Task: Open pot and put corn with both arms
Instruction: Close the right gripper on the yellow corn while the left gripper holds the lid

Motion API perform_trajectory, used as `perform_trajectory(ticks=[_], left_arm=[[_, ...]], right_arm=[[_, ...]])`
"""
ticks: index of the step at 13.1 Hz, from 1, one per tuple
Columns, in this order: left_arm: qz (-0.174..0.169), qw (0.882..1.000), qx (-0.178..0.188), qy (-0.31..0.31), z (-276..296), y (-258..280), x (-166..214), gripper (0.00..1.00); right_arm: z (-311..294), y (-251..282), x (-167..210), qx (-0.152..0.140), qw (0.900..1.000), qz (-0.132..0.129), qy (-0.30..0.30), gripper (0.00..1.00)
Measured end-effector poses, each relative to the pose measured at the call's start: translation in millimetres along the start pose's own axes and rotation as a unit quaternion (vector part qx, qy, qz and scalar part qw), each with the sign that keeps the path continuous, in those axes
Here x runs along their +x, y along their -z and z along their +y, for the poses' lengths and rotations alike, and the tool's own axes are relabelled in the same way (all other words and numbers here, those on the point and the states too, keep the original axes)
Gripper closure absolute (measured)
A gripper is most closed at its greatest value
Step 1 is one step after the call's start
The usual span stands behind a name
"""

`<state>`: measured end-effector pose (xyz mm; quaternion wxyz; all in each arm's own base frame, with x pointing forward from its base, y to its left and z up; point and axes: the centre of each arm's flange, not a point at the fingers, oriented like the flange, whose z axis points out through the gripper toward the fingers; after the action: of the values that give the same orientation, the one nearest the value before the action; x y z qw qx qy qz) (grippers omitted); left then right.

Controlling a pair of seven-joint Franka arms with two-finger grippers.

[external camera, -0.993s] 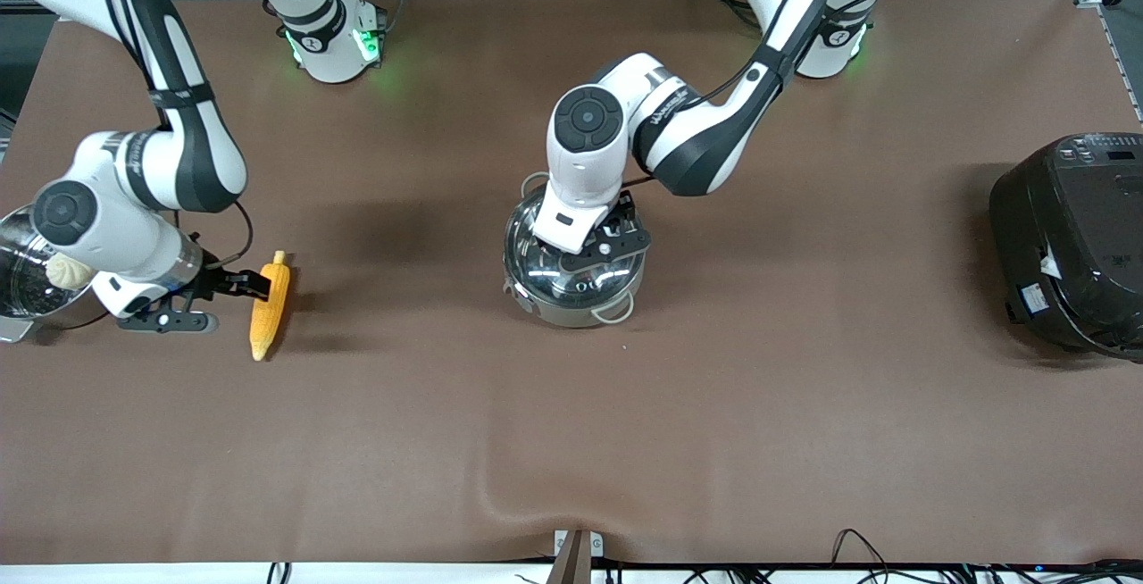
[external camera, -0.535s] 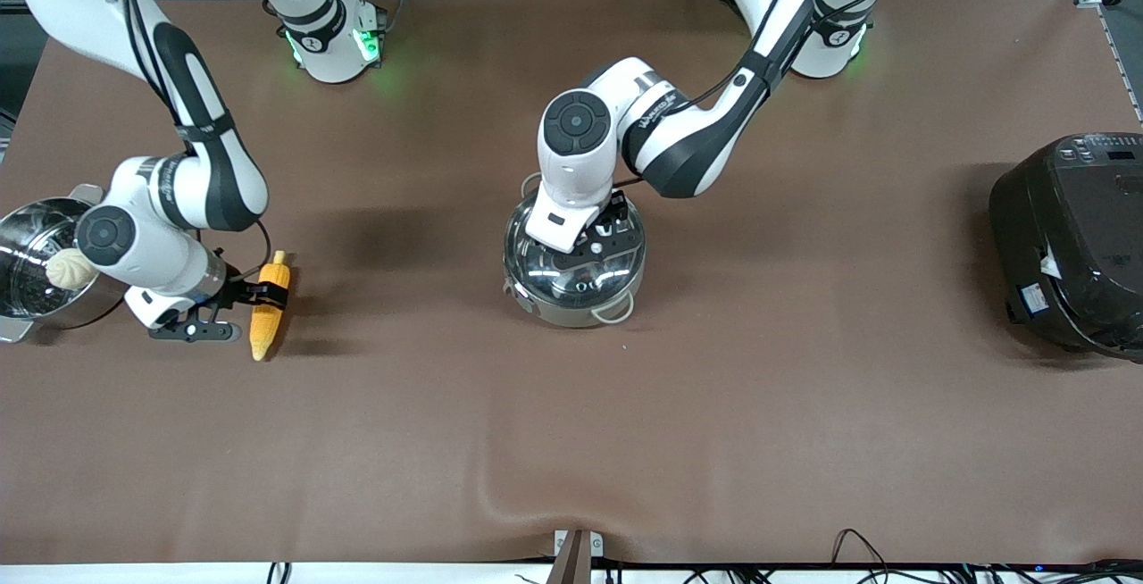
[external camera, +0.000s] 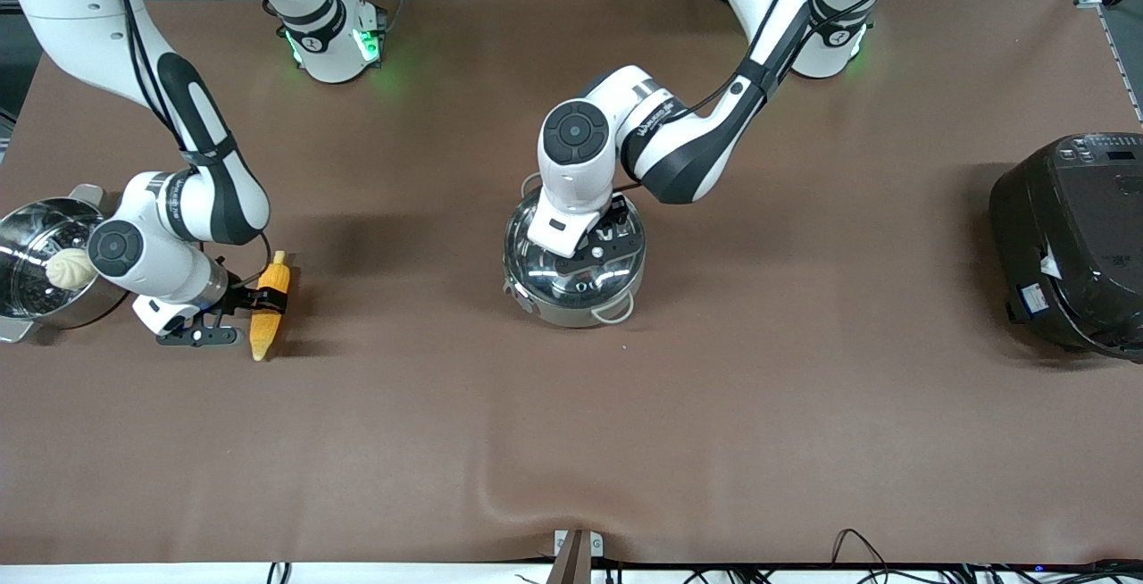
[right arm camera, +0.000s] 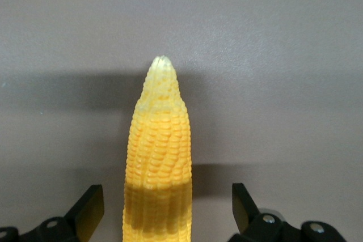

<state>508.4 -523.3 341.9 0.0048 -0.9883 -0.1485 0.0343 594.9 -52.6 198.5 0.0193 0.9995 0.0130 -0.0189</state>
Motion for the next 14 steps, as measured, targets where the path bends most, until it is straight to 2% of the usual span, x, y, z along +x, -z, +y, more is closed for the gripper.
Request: perform_trajectory(ticks=[1, 2, 4, 5, 6, 8, 10, 11, 13, 14], left_arm=[[0.0, 1.0, -0.002, -0.001, 1, 1, -1, 0.39], [0.001, 1.0, -0.003, -0.002, 3, 3, -3, 0.46], [0.0, 1.0, -0.001, -0.005, 5, 3, -8, 0.45], [0.0, 1.0, 0.0, -0.006, 6, 2, -10, 0.45], [-0.001, 1.0, 0.001, -0.007, 6, 2, -11, 0.45], [-0.001, 1.0, 0.001, -0.007, 6, 2, -12, 0.45], [-0.001, 1.0, 0.001, -0.007, 7, 3, -12, 0.5], [-0.001, 1.0, 0.001, -0.007, 7, 3, -12, 0.5], [-0.001, 1.0, 0.0, -0.007, 7, 3, -12, 0.5], [-0.001, 1.0, 0.0, -0.007, 7, 3, -12, 0.5]], right_arm=[[-1, -4, -1, 0.0, 1.0, -0.003, 0.0, 0.0], [-1, -7, -1, 0.001, 1.0, -0.005, 0.001, 0.0], [-2, -10, -2, 0.001, 1.0, -0.007, 0.001, 0.0], [-2, -11, -2, 0.001, 1.0, -0.007, 0.002, 0.05], [-3, -11, -2, 0.001, 1.0, -0.008, 0.002, 0.05], [-3, -11, -2, 0.002, 1.0, -0.009, 0.003, 0.22], [-4, -11, -1, 0.002, 1.0, -0.009, 0.003, 0.51], [-4, -9, 0, 0.002, 1.0, -0.007, 0.003, 0.56], [-5, -7, 2, 0.002, 1.0, -0.004, 0.004, 0.59], [-5, -5, 4, 0.002, 1.0, -0.003, 0.004, 0.63]])
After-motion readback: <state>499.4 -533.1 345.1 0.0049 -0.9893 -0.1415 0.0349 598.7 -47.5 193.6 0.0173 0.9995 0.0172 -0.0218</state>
